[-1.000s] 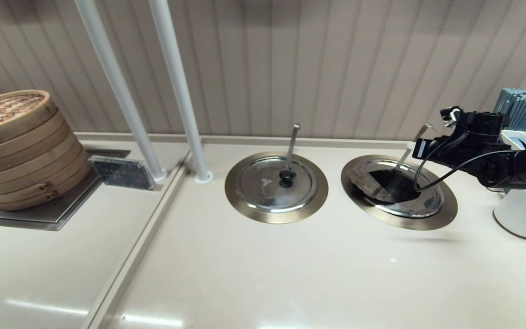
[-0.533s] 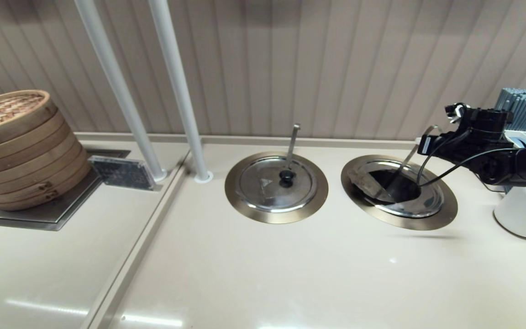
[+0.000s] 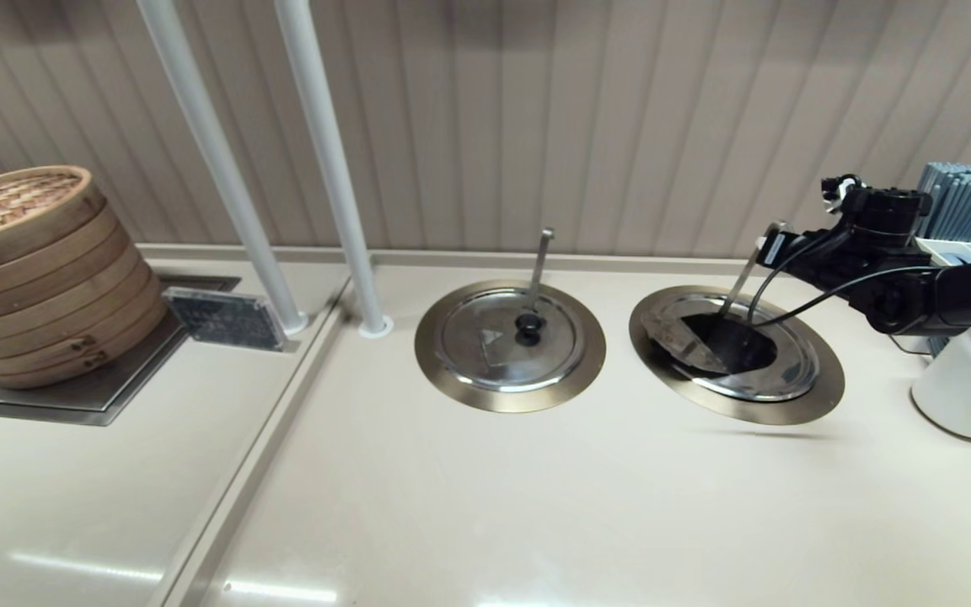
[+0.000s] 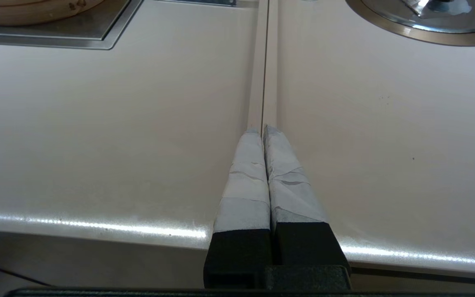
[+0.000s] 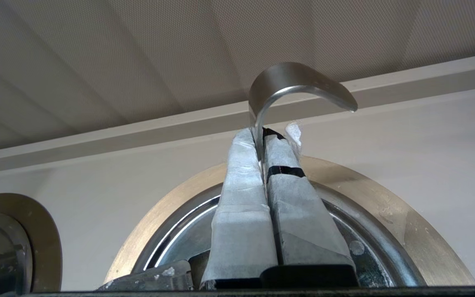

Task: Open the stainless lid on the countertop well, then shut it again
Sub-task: Stir with a spoon

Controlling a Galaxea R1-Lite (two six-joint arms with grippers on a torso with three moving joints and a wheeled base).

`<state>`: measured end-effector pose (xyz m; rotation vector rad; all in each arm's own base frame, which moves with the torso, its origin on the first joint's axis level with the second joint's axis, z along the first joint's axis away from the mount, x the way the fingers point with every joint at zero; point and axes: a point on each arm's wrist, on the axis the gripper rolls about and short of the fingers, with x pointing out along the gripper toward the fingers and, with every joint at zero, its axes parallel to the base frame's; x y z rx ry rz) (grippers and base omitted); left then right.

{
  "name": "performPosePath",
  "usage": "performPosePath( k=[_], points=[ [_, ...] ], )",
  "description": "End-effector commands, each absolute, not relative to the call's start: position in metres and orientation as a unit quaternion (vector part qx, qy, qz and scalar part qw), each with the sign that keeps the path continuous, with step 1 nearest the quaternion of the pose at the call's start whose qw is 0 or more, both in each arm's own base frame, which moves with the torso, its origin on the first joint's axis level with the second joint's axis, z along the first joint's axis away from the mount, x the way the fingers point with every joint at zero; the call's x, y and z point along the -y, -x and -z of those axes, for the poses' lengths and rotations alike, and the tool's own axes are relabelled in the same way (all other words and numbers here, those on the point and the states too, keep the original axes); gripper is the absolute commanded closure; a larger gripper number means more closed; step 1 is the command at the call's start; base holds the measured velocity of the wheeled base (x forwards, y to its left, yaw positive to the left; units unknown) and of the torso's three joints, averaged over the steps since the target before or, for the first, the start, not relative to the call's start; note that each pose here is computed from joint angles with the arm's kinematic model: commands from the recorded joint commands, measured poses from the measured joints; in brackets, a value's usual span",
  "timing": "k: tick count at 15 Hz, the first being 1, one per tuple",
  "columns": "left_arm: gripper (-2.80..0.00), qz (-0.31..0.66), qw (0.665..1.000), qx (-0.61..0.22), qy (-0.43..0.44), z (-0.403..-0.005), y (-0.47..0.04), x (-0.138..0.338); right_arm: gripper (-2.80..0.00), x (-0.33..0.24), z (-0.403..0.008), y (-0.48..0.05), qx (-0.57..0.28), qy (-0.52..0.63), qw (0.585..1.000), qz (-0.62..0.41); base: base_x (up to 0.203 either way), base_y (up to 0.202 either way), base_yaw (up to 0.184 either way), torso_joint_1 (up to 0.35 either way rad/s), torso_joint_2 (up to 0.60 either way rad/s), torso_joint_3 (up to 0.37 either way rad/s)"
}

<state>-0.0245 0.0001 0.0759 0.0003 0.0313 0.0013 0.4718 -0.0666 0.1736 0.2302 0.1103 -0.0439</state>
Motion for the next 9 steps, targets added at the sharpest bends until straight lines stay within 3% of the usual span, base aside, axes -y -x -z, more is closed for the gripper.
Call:
performPosePath(
  k=[1,9],
  points=[
    [0.0,-0.001,1.0,-0.016,0.0,-0.0759,0.0245,-0.0001,0.0,0.0625,-0.178,-0.4691,-0.052,-0.115,0.992,0.016,0.0,0.0,0.0,0.0,0.0,0.0],
    [0.0,-0.001,1.0,-0.016,0.0,-0.0759,0.0245,-0.0001,0.0,0.0637,-0.1783,-0.4689,-0.053,-0.111,0.992,0.022,0.0,0.0,0.0,0.0,0.0,0.0]
  ],
)
